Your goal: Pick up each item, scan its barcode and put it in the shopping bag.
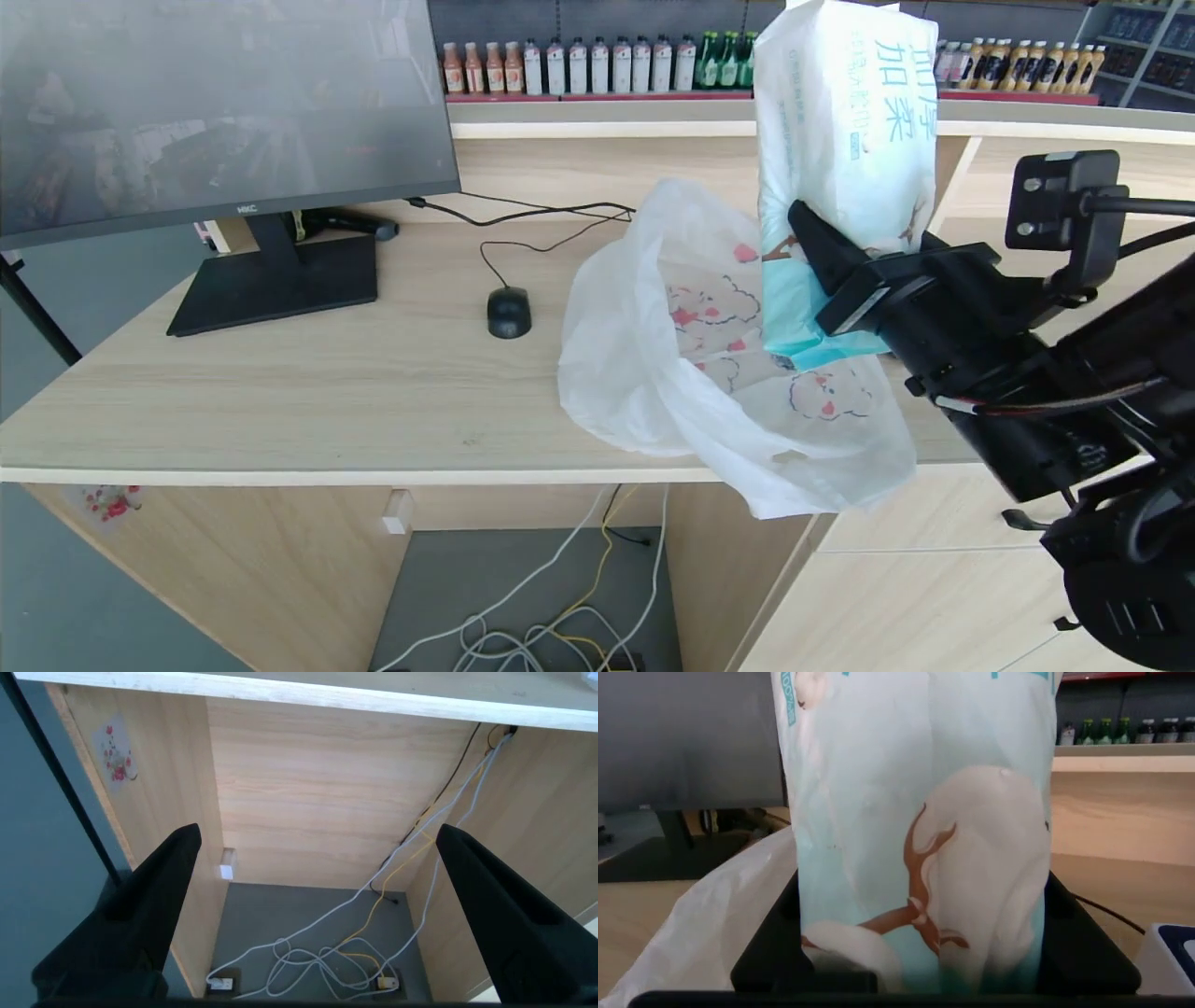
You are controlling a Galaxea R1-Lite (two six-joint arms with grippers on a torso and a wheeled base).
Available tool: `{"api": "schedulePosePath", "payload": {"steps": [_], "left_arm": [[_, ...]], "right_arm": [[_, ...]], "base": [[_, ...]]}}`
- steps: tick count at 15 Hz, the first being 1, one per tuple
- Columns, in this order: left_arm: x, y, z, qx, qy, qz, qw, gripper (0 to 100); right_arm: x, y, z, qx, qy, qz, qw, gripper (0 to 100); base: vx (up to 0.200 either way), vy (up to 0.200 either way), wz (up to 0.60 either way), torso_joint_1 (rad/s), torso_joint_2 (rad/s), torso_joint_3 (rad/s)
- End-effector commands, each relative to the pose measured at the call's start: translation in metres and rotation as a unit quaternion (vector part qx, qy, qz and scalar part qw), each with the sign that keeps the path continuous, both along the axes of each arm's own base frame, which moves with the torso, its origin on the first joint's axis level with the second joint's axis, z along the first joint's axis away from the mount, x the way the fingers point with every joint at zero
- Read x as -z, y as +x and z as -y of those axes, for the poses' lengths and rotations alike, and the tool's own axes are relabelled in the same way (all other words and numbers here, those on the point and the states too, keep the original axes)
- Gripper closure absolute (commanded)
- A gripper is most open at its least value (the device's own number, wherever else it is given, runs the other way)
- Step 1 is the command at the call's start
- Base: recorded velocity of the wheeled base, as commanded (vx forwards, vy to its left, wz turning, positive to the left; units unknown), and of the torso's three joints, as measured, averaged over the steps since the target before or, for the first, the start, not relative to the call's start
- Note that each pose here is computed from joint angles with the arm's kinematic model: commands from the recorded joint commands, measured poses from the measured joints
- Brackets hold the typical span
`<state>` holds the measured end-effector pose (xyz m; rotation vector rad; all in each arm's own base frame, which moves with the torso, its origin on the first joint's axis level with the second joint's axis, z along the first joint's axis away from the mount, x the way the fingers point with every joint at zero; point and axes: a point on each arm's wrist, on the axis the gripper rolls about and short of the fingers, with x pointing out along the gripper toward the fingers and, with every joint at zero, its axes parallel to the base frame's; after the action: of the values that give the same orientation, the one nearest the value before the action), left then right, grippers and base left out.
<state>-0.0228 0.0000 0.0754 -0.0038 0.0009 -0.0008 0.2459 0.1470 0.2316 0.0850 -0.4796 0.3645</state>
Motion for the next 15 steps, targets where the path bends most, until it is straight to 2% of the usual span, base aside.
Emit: {"api": "schedulePosePath", "payload": {"steps": [1, 7, 15], "left_arm": [[0.000, 0.000, 0.000, 0.000, 0.000, 0.000, 1.0000, 0], [0.000, 0.000, 0.000, 0.000, 0.000, 0.000, 1.0000, 0], [0.000, 0.000, 0.000, 0.000, 0.000, 0.000, 1.0000, 0]], "right_arm": [[0.012, 0.013, -0.008, 0.000, -0.009, -0.015, 1.000, 100], [0.034, 0.047, -0.029, -0.003, -0.014, -0.036, 0.999, 100], [0.050, 0.028, -0.017, -0.016, -0.040, -0.069, 0.997, 100]], "base": [[0.000, 0.000, 0.00, 0.000, 0.00, 0.000], [0.000, 0.000, 0.00, 0.000, 0.00, 0.000], [0.000, 0.000, 0.00, 0.000, 0.00, 0.000]]}}
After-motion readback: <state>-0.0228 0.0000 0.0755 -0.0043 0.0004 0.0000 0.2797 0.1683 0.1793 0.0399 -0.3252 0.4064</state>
